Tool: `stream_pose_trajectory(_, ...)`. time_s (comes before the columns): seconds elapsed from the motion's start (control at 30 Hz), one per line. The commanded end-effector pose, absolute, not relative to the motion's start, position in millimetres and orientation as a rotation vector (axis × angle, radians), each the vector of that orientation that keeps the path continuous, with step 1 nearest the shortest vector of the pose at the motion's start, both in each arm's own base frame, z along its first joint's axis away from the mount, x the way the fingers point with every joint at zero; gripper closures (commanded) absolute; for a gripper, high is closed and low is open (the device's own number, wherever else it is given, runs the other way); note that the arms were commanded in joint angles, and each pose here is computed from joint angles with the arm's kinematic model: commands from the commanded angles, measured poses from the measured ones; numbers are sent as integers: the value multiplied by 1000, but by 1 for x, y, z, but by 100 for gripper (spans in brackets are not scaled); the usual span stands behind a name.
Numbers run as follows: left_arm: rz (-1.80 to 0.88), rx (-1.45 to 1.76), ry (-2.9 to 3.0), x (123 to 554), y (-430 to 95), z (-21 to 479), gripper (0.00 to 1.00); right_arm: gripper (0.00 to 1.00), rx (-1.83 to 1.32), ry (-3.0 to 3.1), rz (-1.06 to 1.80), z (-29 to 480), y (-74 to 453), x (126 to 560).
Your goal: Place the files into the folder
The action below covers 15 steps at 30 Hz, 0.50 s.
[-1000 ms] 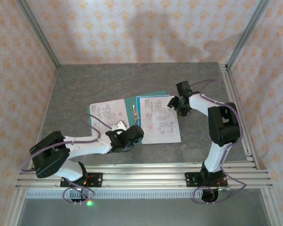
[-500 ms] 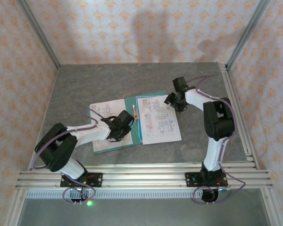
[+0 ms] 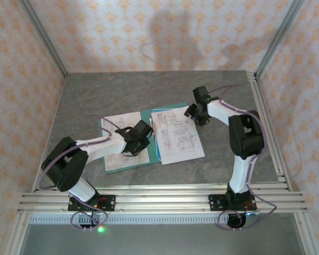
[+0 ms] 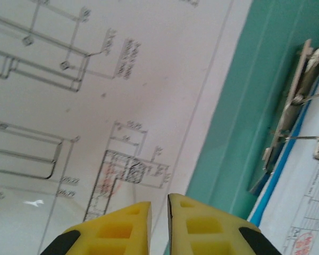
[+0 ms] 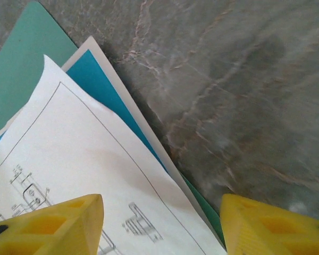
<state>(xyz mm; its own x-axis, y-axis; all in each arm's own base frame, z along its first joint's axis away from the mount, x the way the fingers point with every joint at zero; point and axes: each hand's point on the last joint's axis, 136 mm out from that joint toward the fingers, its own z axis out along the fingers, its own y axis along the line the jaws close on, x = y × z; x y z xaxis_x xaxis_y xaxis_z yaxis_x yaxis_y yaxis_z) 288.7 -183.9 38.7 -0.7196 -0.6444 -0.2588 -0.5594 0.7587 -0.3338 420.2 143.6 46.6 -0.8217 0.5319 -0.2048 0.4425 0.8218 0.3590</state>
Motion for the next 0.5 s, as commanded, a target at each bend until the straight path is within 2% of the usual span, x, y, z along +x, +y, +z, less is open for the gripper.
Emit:
stream_pose_trajectory(0.0,-292,-878,2632,296,-184,38,85,40,759,2582,409,88,132,419)
stream_pose_trajectory(0.2,-276,-858,2647,317,-186,43,86,39,717,2594,367,80,130,430)
stream_pose_trajectory(0.4,-261,-866,2671,343,-174,42,100,32,642,2635,364,66,140,462)
stream_pose_trajectory(0.47,-252,-869,2690,349,-171,36,100,30,622,2633,384,64,145,471)
